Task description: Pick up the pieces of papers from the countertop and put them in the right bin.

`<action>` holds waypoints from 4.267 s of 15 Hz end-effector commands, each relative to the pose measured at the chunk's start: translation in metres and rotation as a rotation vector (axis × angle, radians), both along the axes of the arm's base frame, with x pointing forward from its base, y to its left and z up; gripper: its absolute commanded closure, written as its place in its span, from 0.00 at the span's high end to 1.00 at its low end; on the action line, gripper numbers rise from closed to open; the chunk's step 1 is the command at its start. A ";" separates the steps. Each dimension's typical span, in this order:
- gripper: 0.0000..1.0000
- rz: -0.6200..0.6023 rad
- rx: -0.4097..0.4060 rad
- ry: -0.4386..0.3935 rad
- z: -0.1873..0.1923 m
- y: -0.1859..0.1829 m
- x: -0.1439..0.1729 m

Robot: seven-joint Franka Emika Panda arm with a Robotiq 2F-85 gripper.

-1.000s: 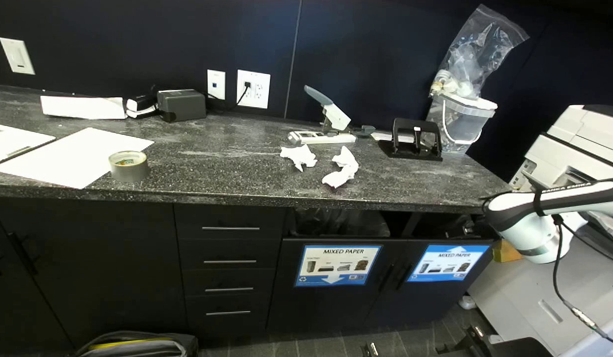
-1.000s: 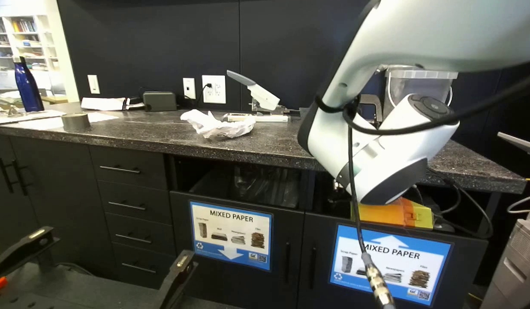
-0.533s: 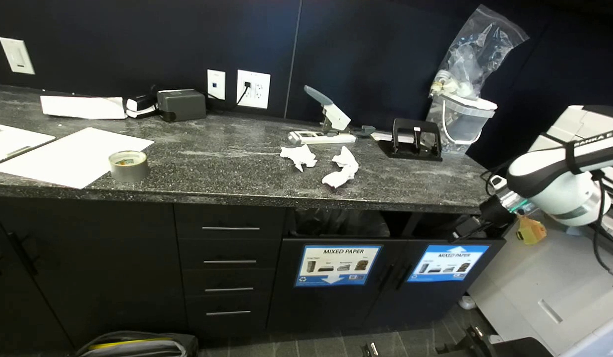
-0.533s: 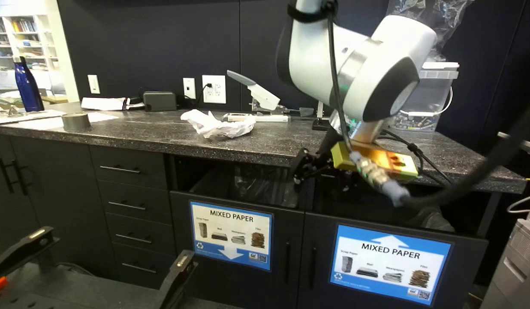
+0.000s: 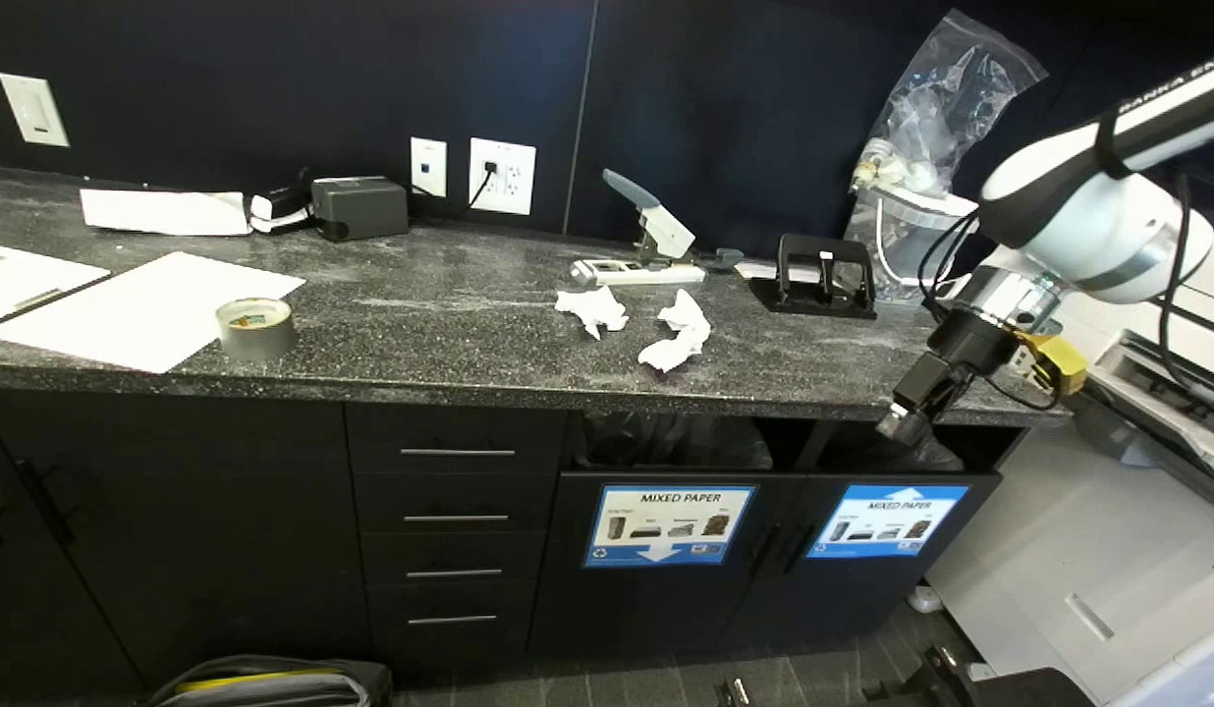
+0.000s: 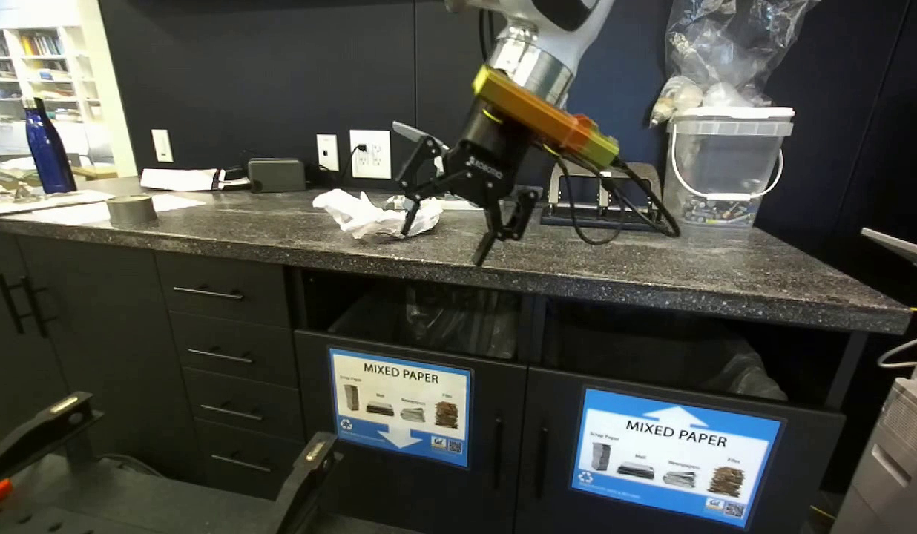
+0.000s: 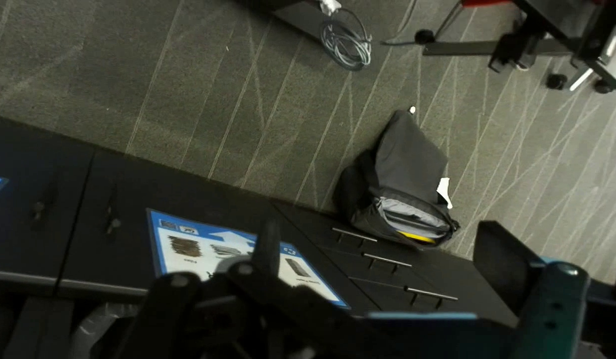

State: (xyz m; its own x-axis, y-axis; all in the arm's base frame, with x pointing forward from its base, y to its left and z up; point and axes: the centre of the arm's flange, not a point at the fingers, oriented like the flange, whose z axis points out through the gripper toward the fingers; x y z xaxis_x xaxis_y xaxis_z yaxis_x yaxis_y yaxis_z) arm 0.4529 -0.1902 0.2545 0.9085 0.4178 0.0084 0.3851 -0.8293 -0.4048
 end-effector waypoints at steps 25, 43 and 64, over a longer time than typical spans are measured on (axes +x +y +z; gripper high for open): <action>1.00 -0.493 -0.222 -0.134 0.014 0.204 0.180; 1.00 -0.590 -0.350 -0.257 -0.035 0.232 0.202; 0.15 -0.338 -0.407 -0.126 -0.029 0.203 0.136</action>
State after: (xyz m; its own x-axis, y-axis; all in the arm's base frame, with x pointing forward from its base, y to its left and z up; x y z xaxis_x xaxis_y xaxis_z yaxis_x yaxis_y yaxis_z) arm 0.6323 0.0239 0.2100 0.9961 -0.0011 0.0886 -0.0017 -1.0000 0.0069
